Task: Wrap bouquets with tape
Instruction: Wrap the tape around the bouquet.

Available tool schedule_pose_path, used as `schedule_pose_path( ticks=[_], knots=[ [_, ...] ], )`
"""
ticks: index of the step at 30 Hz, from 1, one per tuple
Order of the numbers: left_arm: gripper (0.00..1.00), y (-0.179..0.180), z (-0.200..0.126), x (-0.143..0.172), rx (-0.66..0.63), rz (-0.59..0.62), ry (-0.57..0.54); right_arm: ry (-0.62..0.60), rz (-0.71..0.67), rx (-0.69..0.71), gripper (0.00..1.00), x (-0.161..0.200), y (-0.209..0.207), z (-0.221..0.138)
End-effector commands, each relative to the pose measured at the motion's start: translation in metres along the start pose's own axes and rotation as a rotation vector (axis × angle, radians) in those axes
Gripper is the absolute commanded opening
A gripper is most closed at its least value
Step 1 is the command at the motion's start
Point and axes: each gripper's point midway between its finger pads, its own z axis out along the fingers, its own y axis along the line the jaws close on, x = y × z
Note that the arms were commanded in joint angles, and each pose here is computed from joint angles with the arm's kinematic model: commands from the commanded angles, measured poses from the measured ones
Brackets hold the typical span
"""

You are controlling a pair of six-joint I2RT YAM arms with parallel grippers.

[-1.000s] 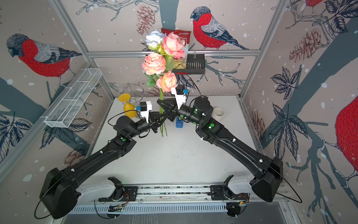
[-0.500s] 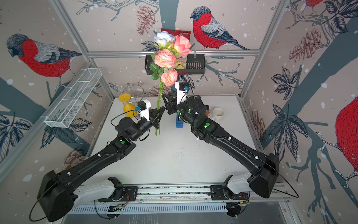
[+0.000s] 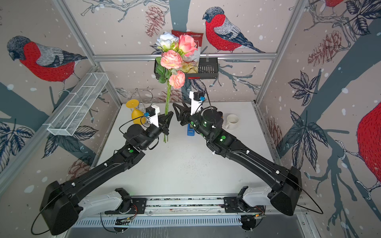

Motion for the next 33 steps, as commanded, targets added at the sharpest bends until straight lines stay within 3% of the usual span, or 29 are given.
schedule_pose_path(
  ticks=[1, 9, 16, 29, 30, 31, 33],
  knots=[
    [0.0, -0.009, 0.0, -0.011, 0.047, 0.007, -0.035, -0.064, 0.036, -0.094, 0.56, -0.018, 0.017, 0.001],
    [0.0, -0.007, 0.002, -0.005, 0.03, 0.014, -0.013, -0.015, 0.022, 0.009, 0.55, -0.009, 0.007, 0.028],
    [0.0, -0.003, 0.002, -0.009, -0.004, 0.035, -0.015, 0.033, 0.009, 0.095, 0.42, -0.001, -0.001, 0.049],
    [0.0, 0.011, 0.003, -0.009, -0.097, 0.029, -0.009, 0.091, 0.011, 0.174, 0.0, 0.006, -0.004, 0.065],
    [0.05, 0.01, 0.003, -0.009, -0.09, 0.027, -0.009, 0.099, 0.006, 0.191, 0.0, 0.007, -0.006, 0.064],
    [0.2, 0.01, 0.003, -0.009, -0.086, 0.023, -0.008, 0.107, 0.001, 0.212, 0.0, 0.007, -0.01, 0.063],
    [0.32, 0.008, 0.0, -0.009, -0.077, 0.016, -0.013, 0.132, -0.01, 0.251, 0.0, 0.008, -0.016, 0.059]
  ],
)
